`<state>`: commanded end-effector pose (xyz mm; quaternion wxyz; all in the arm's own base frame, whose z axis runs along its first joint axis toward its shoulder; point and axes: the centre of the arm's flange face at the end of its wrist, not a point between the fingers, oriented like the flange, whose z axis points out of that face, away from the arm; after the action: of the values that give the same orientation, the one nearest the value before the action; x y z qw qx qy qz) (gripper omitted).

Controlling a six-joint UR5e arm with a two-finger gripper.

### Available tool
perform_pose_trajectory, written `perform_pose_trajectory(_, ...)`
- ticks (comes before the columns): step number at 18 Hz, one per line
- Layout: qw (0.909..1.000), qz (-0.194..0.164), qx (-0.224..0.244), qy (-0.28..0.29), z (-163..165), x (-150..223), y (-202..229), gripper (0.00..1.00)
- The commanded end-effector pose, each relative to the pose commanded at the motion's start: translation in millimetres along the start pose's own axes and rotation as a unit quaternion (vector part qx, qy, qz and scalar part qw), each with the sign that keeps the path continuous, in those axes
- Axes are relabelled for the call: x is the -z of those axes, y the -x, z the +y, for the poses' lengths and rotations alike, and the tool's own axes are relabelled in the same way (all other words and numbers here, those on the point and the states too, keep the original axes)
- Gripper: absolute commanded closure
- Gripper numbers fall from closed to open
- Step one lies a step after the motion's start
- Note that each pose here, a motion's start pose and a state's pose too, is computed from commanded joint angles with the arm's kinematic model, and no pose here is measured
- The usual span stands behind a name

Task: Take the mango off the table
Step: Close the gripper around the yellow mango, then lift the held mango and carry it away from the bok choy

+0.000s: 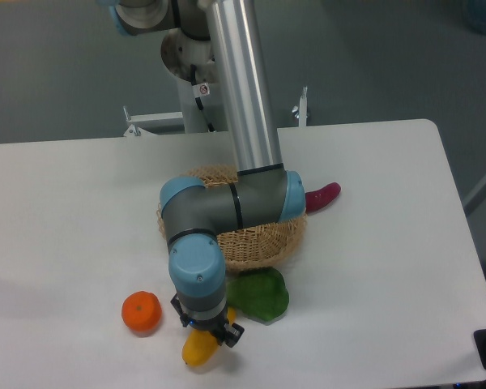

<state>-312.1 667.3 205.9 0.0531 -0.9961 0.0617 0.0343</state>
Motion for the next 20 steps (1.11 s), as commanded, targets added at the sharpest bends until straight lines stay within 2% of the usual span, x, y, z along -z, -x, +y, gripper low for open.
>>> perform_pose_trajectory(3,0.9994,0.013,0.006,-0.031,-3,22,5,0.77)
perform_pose_trajectory(10,0.9979,-0.005,0.05,-0.042,48,84,76,0.76)
perform_pose_trajectory(13,0.9983,-0.013,0.039,-0.041,64,101,108,0.76)
perform_pose_trajectory(20,0.9992,-0.026,-0.016,-0.027,140,123,193,0.75)
